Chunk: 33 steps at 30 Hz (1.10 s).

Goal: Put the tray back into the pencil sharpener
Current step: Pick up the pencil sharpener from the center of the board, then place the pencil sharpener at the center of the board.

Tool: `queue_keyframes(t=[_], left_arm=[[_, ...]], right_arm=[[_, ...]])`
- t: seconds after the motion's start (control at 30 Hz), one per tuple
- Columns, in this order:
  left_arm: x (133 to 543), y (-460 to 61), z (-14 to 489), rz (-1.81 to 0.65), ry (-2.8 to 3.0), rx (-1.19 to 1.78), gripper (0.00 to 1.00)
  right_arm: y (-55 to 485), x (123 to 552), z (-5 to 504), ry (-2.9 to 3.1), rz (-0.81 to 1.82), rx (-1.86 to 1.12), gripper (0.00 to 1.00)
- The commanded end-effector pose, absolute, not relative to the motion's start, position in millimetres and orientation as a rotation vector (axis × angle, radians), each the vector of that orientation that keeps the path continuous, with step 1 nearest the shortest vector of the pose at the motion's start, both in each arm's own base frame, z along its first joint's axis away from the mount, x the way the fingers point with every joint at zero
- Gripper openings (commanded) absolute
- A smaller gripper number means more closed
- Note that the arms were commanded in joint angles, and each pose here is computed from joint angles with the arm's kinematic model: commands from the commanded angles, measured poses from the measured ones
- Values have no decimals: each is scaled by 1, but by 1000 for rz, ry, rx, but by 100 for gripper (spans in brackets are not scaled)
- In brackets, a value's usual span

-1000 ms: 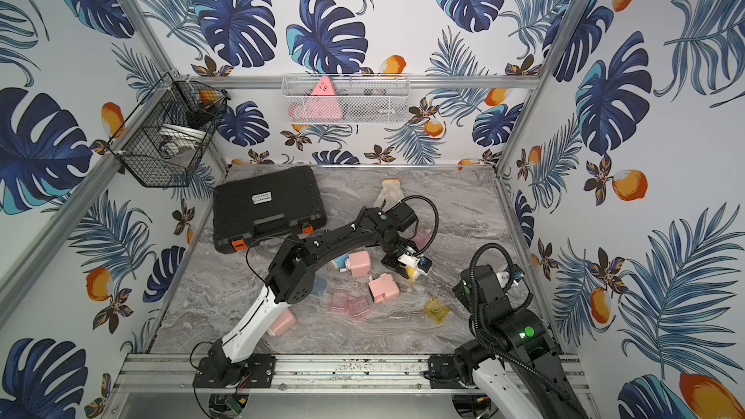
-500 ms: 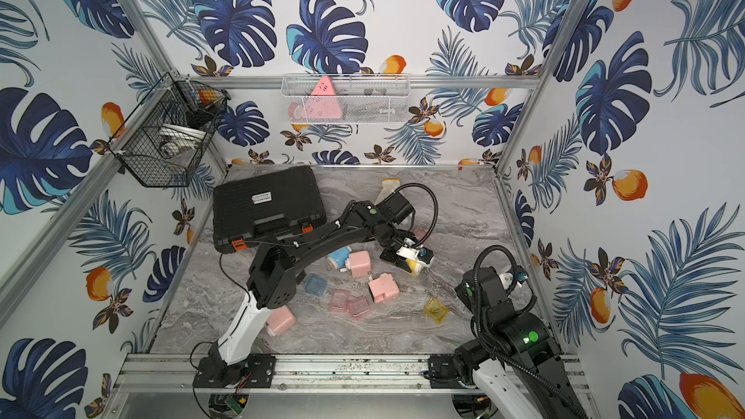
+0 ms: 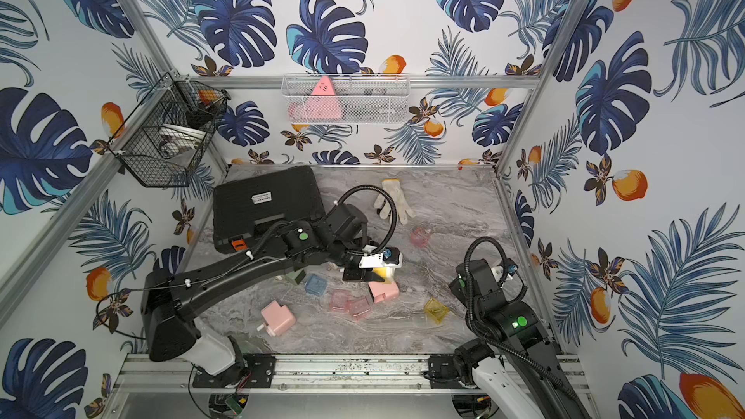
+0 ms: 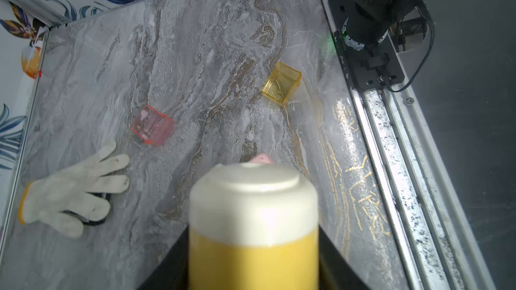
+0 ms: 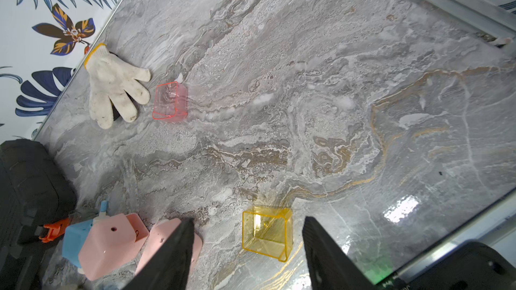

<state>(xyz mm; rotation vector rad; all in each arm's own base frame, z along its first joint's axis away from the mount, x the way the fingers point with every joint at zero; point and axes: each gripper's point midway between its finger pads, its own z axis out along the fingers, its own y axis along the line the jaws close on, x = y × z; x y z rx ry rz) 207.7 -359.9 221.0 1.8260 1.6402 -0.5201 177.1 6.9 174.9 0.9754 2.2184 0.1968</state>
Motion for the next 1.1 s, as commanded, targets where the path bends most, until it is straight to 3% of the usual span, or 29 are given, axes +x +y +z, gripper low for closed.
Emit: queue_keyframes(t=[0.0, 0.27, 0.43, 1.07], left_arm=[[190, -346, 216, -522, 1752, 1755, 37], [129, -335, 162, -468, 1848, 1878, 39], [113, -338, 131, -436, 1916, 1906, 38], [121, -371, 75, -442, 1905, 1836, 42]], right_arm=[[16, 186, 175, 2234, 227, 946, 65], [36, 194, 157, 2356, 249, 892, 65], [37, 189, 142, 2405, 227, 940, 65], [39, 154, 87, 2568, 146, 1197, 62]])
